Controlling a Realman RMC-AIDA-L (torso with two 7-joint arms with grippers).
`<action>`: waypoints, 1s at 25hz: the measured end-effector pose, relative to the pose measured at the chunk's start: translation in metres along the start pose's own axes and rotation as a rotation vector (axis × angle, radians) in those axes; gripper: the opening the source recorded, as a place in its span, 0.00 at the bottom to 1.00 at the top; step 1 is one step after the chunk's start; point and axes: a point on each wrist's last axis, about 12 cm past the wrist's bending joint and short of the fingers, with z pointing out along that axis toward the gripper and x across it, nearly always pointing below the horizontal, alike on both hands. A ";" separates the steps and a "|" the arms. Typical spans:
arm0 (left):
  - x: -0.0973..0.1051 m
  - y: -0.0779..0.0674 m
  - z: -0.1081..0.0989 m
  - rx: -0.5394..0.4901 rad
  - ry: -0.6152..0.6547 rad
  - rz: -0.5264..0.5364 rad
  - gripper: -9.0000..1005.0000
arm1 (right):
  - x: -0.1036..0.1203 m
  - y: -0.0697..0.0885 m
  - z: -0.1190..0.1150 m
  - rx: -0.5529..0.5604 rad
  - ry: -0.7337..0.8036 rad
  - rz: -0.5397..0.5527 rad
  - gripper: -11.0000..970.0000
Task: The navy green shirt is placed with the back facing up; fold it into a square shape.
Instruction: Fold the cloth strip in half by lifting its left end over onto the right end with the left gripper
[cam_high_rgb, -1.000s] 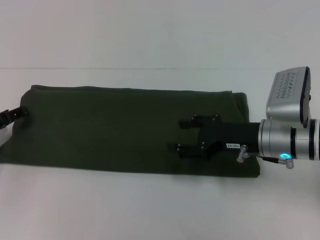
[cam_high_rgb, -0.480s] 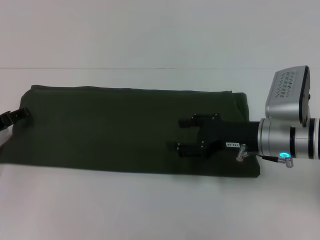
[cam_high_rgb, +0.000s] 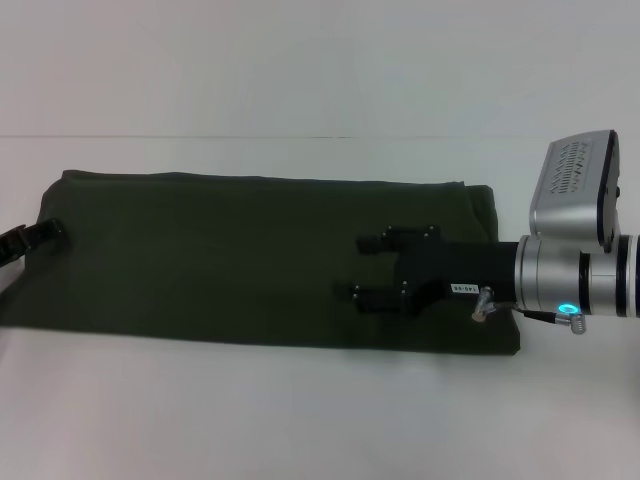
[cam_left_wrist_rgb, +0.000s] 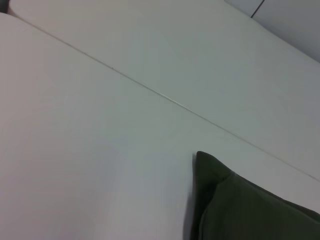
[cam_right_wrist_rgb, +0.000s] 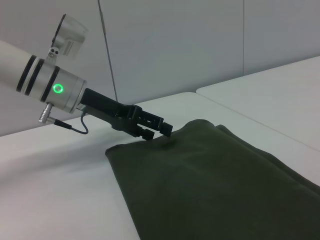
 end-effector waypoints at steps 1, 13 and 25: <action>0.000 0.000 0.000 0.000 0.000 0.000 0.89 | 0.000 0.000 0.000 0.000 0.000 0.000 0.81; 0.000 0.000 0.000 0.001 0.001 0.001 0.89 | 0.000 0.000 0.000 0.000 0.000 0.001 0.81; 0.004 -0.005 0.003 0.021 0.021 0.005 0.88 | -0.001 0.000 0.000 -0.001 -0.001 0.000 0.81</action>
